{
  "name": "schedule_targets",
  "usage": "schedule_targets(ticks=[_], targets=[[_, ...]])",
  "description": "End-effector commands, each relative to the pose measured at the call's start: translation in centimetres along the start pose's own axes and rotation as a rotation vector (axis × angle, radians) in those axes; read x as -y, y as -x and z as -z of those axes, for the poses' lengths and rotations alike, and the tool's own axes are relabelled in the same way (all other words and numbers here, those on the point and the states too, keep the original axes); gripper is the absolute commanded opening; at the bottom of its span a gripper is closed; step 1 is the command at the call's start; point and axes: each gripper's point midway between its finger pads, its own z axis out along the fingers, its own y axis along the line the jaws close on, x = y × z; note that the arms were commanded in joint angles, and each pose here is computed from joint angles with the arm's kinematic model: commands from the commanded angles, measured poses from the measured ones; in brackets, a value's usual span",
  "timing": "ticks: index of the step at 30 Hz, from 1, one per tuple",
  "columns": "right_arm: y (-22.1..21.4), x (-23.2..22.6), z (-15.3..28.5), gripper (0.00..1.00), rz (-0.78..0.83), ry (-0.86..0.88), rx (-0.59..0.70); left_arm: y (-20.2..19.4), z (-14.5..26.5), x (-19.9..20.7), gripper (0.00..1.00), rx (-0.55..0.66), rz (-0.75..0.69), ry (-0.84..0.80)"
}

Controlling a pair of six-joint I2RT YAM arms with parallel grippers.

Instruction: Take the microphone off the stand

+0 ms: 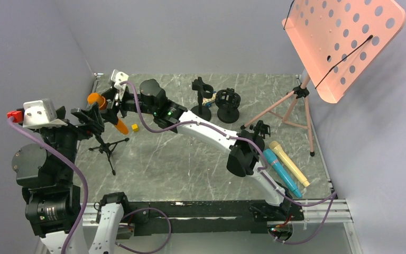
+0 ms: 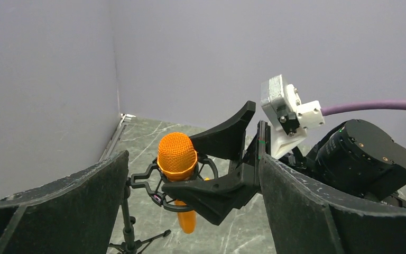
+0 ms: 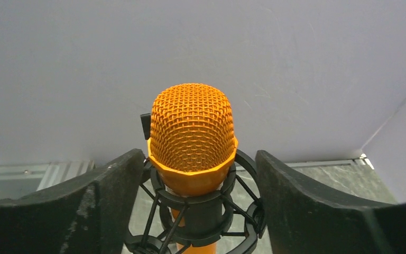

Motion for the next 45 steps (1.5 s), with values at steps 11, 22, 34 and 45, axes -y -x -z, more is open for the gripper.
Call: schedule_targets(ticks=[11, 22, 34, 45], targets=[[3.4, 0.9, 1.0, 0.39, 0.055, -0.074, 0.042, 1.3, 0.1, 0.8, 0.96, 0.041, 0.034, -0.031], [5.9, 0.3, 4.8, 0.2, 0.016, -0.095, 0.001, 3.1, -0.4, 0.7, 0.97, 0.106, -0.04, -0.038], [9.6, 0.0, 10.8, 0.12, 0.001, -0.122, -0.014, 0.9, -1.8, 2.5, 0.96, 0.07, -0.122, -0.175], [10.9, -1.7, 16.0, 0.1, 0.054, -0.139, -0.057, -4.0, -1.7, 6.3, 0.93, -0.076, -0.14, -0.447]])
